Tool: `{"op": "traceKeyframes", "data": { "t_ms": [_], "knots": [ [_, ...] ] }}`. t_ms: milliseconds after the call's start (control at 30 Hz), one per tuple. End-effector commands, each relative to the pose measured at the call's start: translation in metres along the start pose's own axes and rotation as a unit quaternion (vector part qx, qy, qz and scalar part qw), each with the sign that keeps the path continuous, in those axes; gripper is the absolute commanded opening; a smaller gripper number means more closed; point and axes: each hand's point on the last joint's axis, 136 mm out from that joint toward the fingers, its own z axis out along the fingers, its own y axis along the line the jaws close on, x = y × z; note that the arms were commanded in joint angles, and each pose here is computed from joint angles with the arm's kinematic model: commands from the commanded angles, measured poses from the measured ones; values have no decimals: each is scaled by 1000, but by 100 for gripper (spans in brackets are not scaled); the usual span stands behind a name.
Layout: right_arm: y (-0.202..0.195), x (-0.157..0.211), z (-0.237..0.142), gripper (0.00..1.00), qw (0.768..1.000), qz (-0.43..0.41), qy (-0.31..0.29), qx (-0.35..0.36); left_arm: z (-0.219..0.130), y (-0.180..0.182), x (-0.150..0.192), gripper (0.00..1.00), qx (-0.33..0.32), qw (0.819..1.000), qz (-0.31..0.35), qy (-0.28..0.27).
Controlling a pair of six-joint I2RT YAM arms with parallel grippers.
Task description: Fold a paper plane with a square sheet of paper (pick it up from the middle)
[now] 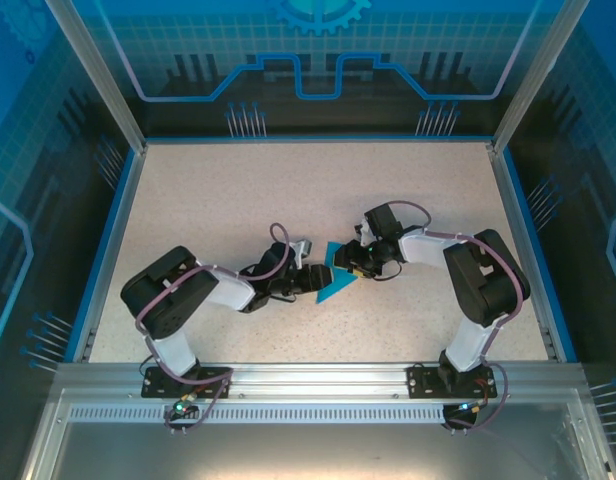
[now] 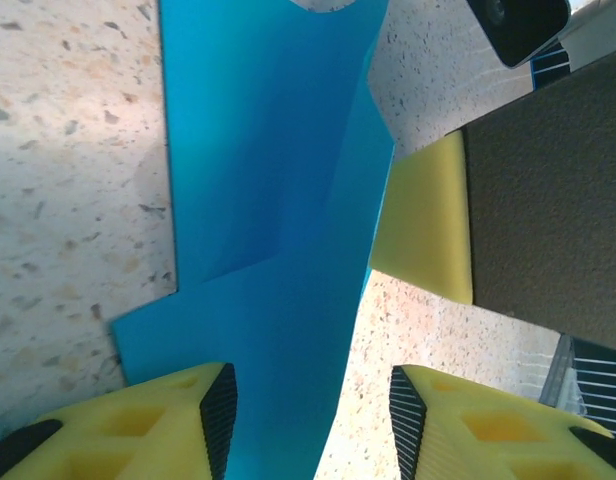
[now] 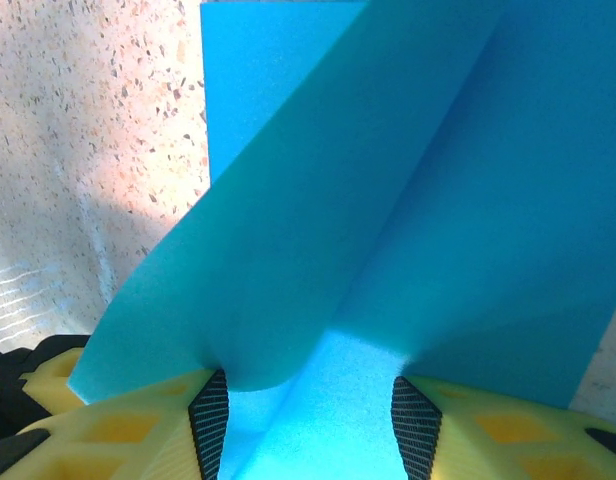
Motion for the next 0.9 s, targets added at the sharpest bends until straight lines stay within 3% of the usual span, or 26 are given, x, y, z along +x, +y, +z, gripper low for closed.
{"op": "traceKeyframes", "data": {
  "t_ms": [0,400,867],
  "knots": [
    [-73,37,24,53,989,34,47,133,8,-4,1,44,10,1000,-2,18],
    [-76,39,25,52,988,38,51,138,21,-11,5,27,24,998,22,50],
    [-83,43,23,52,985,40,57,157,7,-12,3,34,18,998,34,41]
  ]
}}
